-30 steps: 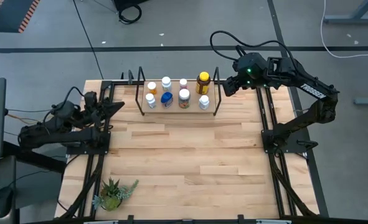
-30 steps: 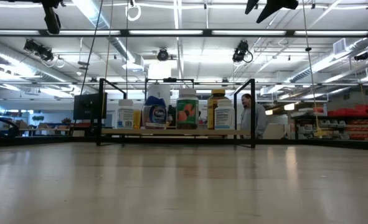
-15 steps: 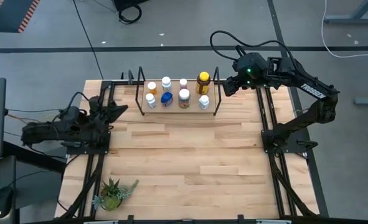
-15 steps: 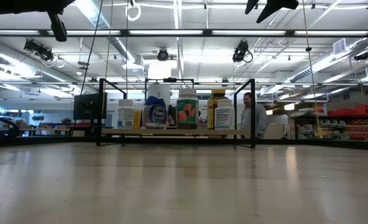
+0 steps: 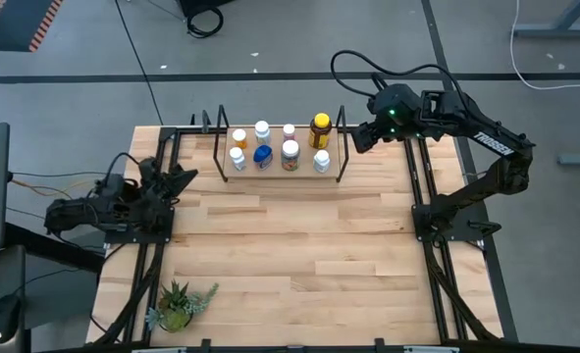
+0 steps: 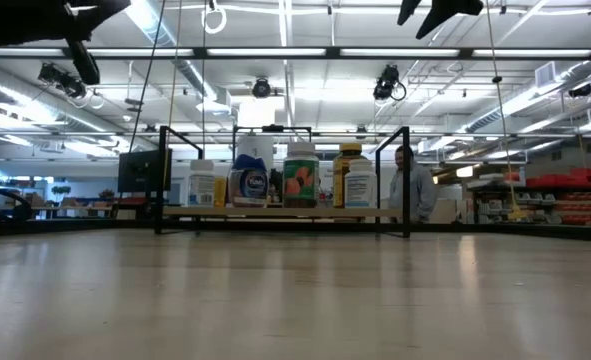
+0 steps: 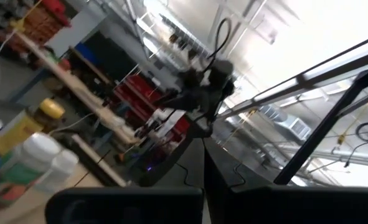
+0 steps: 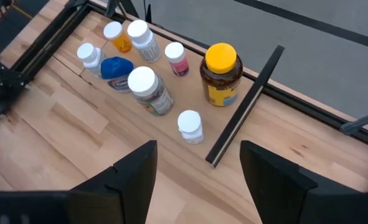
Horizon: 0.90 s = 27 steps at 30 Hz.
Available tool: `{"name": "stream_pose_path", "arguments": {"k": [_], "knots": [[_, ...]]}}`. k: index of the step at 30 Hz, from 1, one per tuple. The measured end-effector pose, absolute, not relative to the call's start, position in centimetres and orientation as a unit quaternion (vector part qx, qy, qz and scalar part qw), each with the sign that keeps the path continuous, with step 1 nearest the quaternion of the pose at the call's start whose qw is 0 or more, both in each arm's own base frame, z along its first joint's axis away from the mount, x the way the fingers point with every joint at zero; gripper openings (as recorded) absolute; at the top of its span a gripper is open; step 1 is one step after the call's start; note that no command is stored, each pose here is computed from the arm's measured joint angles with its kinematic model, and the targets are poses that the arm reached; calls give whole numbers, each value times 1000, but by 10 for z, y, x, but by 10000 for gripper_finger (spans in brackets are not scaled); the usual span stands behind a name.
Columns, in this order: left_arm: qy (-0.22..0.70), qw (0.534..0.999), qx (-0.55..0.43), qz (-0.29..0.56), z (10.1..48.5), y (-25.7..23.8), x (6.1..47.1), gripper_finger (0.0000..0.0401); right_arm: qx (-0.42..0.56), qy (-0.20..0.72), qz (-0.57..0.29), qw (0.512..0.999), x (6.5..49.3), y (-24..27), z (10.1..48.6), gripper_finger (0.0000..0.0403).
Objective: Pick and place medicine bottles onto shelf by color
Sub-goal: Return to Home Position
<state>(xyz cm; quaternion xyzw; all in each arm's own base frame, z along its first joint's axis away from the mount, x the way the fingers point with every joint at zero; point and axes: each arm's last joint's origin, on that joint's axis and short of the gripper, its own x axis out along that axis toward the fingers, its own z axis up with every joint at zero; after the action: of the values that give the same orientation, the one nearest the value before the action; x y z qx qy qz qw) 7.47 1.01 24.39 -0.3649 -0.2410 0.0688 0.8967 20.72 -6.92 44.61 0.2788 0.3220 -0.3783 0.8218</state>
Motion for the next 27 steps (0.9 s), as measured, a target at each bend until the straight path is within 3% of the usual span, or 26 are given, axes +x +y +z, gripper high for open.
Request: {"name": "stream_pose_path", "arguments": {"k": [27], "knots": [[-154, 911, -367, 111, 197, 11, 91, 3, 208, 372, -313, 849, 221, -58, 440, 235]]}}
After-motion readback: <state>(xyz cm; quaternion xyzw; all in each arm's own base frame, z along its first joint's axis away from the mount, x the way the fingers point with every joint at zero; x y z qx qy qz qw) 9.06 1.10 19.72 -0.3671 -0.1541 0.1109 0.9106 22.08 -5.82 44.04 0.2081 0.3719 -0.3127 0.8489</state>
